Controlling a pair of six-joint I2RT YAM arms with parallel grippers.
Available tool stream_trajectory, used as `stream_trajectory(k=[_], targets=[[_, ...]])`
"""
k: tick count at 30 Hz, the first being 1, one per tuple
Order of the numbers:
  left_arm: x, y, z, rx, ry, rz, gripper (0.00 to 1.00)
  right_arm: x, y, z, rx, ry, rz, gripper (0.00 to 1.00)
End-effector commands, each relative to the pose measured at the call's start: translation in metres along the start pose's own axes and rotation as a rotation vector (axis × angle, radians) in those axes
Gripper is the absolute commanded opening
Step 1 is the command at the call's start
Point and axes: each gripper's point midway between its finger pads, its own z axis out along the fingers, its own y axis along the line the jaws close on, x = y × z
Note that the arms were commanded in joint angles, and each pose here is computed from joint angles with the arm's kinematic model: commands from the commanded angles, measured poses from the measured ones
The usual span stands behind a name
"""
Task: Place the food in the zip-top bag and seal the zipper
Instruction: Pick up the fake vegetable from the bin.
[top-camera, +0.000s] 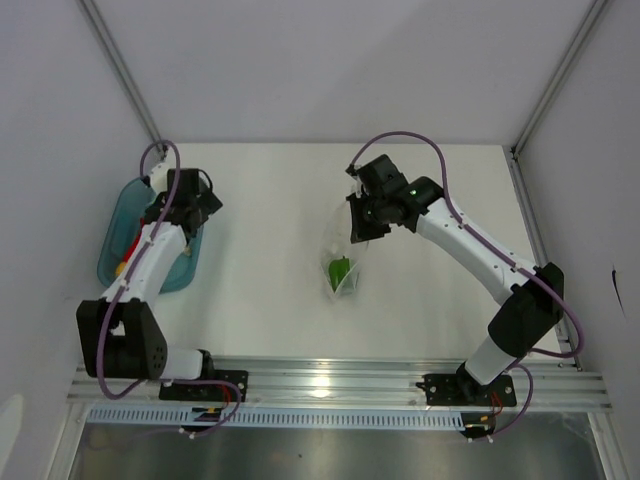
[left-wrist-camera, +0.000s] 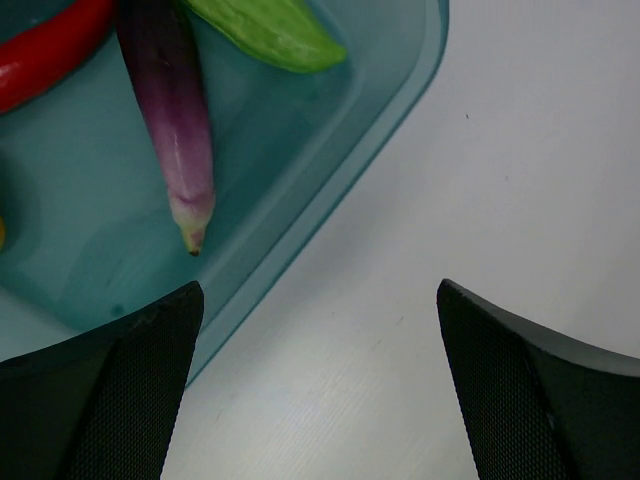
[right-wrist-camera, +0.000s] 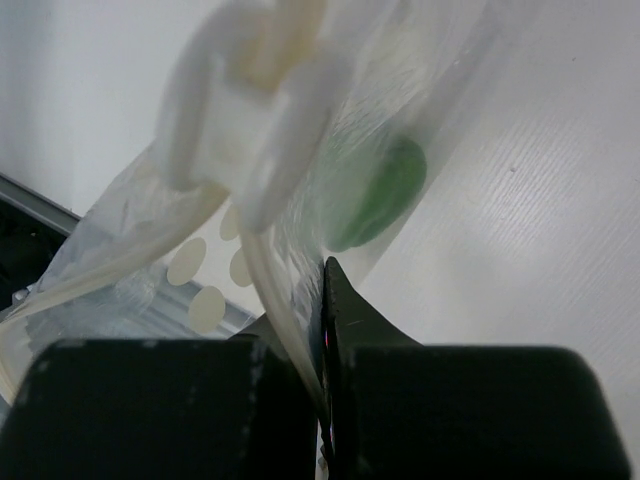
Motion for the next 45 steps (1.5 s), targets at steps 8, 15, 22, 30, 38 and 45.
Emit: stream_trajectory(k=[8,15,22,30,38,45], targets=[[-0.016,0.041,0.063,-0.142,0.072,-0.156,0.97,-0.007,-0.001,-0.009,-0.033,-0.044,-0.032,0.00],[-0.013,0.063,0.081,-0.218,0.139,-0.144,0.94,-0.007,-0.006,-0.007,-0.031,-0.045,-0.027,0.00],[-0.007,0.091,0.100,-0.323,0.210,-0.091,0.89,-0.006,-0.006,-0.001,-0.040,-0.036,-0.023,0.00],[-0.018,0.104,0.118,-0.422,0.224,-0.013,0.82,-0.002,-0.007,0.003,-0.043,-0.027,-0.019,0.00],[-0.015,0.116,0.132,-0.517,0.308,0.088,0.82,-0.004,-0.007,0.003,-0.047,-0.038,-0.020,0.00],[0.003,0.126,0.135,-0.581,0.398,0.151,0.82,-0.003,-0.007,0.002,-0.054,-0.045,-0.016,0.00]])
